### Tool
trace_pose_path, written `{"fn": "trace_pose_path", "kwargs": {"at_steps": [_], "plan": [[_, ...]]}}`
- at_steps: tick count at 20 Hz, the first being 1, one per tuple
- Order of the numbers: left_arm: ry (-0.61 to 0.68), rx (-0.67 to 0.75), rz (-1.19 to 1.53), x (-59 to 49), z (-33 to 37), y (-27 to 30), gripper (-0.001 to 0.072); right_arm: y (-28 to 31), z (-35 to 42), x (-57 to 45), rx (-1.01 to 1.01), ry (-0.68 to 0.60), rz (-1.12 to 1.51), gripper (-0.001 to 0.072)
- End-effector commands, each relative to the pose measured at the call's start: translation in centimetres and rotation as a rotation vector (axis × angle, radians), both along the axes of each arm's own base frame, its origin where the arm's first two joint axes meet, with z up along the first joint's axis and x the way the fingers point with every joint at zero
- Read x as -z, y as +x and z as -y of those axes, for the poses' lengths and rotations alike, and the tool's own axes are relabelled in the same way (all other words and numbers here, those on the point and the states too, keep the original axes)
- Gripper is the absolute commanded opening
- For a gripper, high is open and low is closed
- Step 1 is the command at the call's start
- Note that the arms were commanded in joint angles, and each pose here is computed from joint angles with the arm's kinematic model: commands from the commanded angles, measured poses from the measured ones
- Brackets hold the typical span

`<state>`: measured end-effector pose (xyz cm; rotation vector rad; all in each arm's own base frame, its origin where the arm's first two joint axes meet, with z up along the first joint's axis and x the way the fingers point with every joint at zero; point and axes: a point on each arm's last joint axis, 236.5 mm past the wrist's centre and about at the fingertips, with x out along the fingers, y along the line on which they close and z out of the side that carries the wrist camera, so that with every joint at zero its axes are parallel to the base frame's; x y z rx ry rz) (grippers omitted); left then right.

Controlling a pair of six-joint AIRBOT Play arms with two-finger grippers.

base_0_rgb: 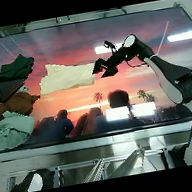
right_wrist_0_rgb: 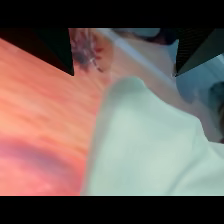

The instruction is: Fold the shirts.

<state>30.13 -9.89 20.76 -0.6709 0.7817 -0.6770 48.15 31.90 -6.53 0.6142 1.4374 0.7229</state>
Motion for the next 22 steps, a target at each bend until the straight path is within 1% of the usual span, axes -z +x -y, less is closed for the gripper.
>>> {"fn": "trace_pose_path", "kwargs": {"at_steps": [1, 6, 7, 8, 9, 10, 11, 12, 14, 16, 17, 19, 21, 22], "plan": [[-0.004, -0.002, -0.027, 1.0, -0.5, 0.4, 0.035, 0.7, -4.0, 2.0, 0.066, 0.06, 0.004, 0.071], [-0.026, 0.004, -0.078, 2.6, -1.0, 1.5, 0.035, 2.1, -6.5, 3.0, 0.148, 0.092, 0.037, 0.0699], [-0.027, 0.013, -0.086, 2.9, -1.0, 1.5, 0.035, 2.6, -6.6, 2.7, 0.17, 0.109, 0.047, 0.066], [-0.03, 0.025, -0.096, 3.2, -1.0, 1.5, 0.035, 2.9, -6.9, 2.1, 0.172, 0.137, 0.062, 0.0417], [-0.036, 0.034, -0.11, 3.5, -0.9, 1.5, 0.0349, 3.1, -7.2, 1.3, 0.17, 0.173, 0.071, 0.0214], [-0.04, 0.035, -0.119, 3.7, -1.0, 1.6, 0.0349, 3.0, -7.4, 0.6, 0.169, 0.202, 0.063, 0.0112], [-0.042, 0.035, -0.124, 3.9, -1.0, 1.7, 0.0349, 2.9, -7.6, -0.2, 0.159, 0.219, 0.066, 0.0036], [-0.043, 0.034, -0.125, 3.9, -1.0, 1.8, 0.0349, 2.8, -7.5, -1.0, 0.146, 0.22, 0.079, 0.0021], [-0.044, 0.031, -0.123, 3.9, -1.1, 1.8, 0.0349, 3.2, -6.1, -4.1, 0.135, 0.215, 0.129, 0.002], [-0.044, 0.035, -0.124, 3.9, -1.0, 1.8, 0.0349, 5.9, -1.2, -7.4, 0.224, 0.16, 0.177, 0.0019], [-0.044, 0.035, -0.124, 3.9, -1.0, 1.7, 0.0349, 7.5, 2.9, -8.7, 0.294, 0.097, 0.204, 0.0019], [-0.044, 0.04, -0.127, 3.9, -1.0, 1.6, 0.0349, 9.9, 14.2, -10.5, 0.476, -0.095, 0.221, 0.0019], [-0.043, 0.06, -0.133, 4.0, -0.8, 1.2, 0.0348, 9.2, 27.2, -11.4, 0.628, -0.327, 0.207, 0.0019], [-0.043, 0.072, -0.135, 4.0, -0.6, 0.9, 0.0348, 7.6, 33.4, -11.7, 0.684, -0.427, 0.177, 0.0018]]}}
